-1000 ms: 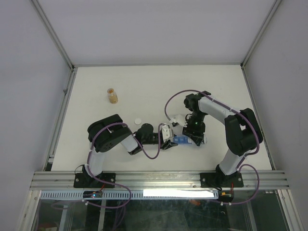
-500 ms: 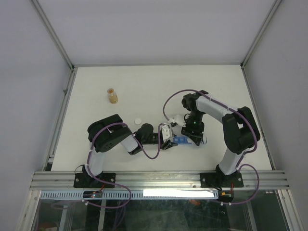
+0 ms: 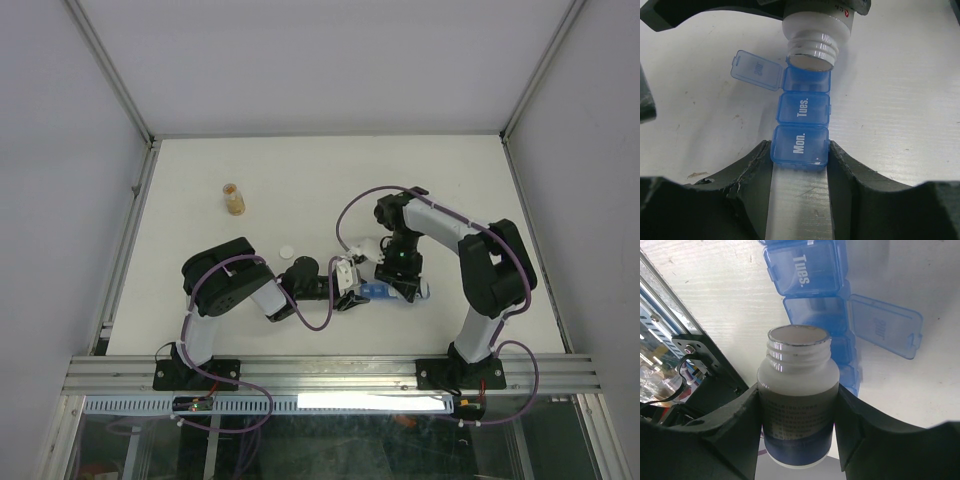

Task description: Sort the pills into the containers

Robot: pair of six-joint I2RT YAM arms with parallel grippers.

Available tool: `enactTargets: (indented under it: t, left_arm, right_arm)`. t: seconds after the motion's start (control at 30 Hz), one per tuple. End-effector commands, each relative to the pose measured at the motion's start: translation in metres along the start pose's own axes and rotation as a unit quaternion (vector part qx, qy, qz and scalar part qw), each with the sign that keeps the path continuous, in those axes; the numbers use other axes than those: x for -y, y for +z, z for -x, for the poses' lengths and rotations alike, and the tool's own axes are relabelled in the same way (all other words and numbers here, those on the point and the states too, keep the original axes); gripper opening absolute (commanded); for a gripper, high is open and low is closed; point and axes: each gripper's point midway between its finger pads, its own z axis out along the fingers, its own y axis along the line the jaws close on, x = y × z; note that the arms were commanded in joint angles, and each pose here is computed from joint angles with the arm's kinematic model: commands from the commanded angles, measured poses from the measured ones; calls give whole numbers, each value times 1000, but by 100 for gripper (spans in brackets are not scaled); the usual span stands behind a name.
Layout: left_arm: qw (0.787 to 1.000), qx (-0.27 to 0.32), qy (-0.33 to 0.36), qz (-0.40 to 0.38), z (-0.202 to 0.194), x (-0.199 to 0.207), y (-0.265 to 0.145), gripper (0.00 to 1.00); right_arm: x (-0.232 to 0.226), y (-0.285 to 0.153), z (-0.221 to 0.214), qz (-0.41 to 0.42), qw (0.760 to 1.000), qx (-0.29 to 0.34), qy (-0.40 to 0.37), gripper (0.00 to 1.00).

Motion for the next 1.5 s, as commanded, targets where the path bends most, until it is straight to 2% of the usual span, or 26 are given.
enactTargets:
  t: [0.0, 0.13, 0.2, 0.3, 0.4, 0.5, 0.57, 0.67, 0.73, 0.83, 0.9, 0.97, 1.07, 1.13, 1.2, 1.3, 1.37, 1.43, 1.47]
  left_arm:
    - [999, 28, 19, -12, 22, 6, 3, 41]
    - [999, 29, 20, -13, 23, 6, 3, 41]
    - [999, 28, 19, -14, 23, 7, 3, 41]
    - [999, 28, 19, -13, 22, 7, 2, 41]
    - [999, 29, 19, -15, 23, 8, 2, 41]
    - [999, 30, 20, -16, 23, 8, 2, 41]
    - [999, 31, 20, -16, 24, 8, 2, 41]
    - [999, 30, 19, -16, 23, 8, 2, 41]
    - [999, 31, 20, -17, 23, 9, 2, 41]
    - [999, 32, 20, -16, 24, 9, 1, 41]
    - [999, 31, 20, -17, 23, 9, 2, 41]
    - [999, 32, 20, -17, 23, 9, 2, 41]
    - [999, 31, 20, -17, 23, 9, 2, 41]
    - [999, 32, 20, -17, 23, 9, 2, 41]
    - [999, 31, 20, -18, 22, 9, 2, 41]
    - [999, 33, 20, -18, 23, 9, 2, 41]
    - [999, 31, 20, -18, 22, 9, 2, 41]
    - [999, 32, 20, -18, 22, 9, 2, 41]
    - [999, 32, 21, -18, 22, 9, 2, 41]
  right_arm:
    - [-7, -12, 3, 4, 1000, -7, -3, 0]
    - [7, -16, 3, -38, 999, -11, 2, 0]
    - [-6, -15, 6, -4, 1000, -5, -3, 0]
    - [7, -13, 1, -42, 999, -21, 4, 0]
    - [-2, -12, 4, -15, 1000, -12, 1, 0]
    - [9, -11, 1, -43, 999, -21, 8, 0]
    - [-7, -11, 7, 1, 1000, -5, 2, 0]
    - [8, -10, -1, -44, 999, -26, 4, 0]
    - [-3, -10, 1, -7, 1000, -19, 7, 0]
    - [3, -8, 0, -32, 999, -24, 4, 0]
    - [-7, -11, 6, -2, 1000, -11, 3, 0]
    - [5, -9, 1, -39, 999, -26, 3, 0]
    - [-8, -10, 5, 2, 1000, -14, 6, 0]
    - [4, -9, 1, -34, 999, -25, 6, 0]
    - [-9, -10, 4, 5, 1000, -18, 10, 0]
    - [6, -7, -2, -40, 999, -30, 10, 0]
    - [-5, -10, 3, 1, 1000, -16, 17, 0]
    - [7, -8, 1, -40, 999, -22, 13, 0]
    - [6, -10, -1, -35, 999, -25, 18, 0]
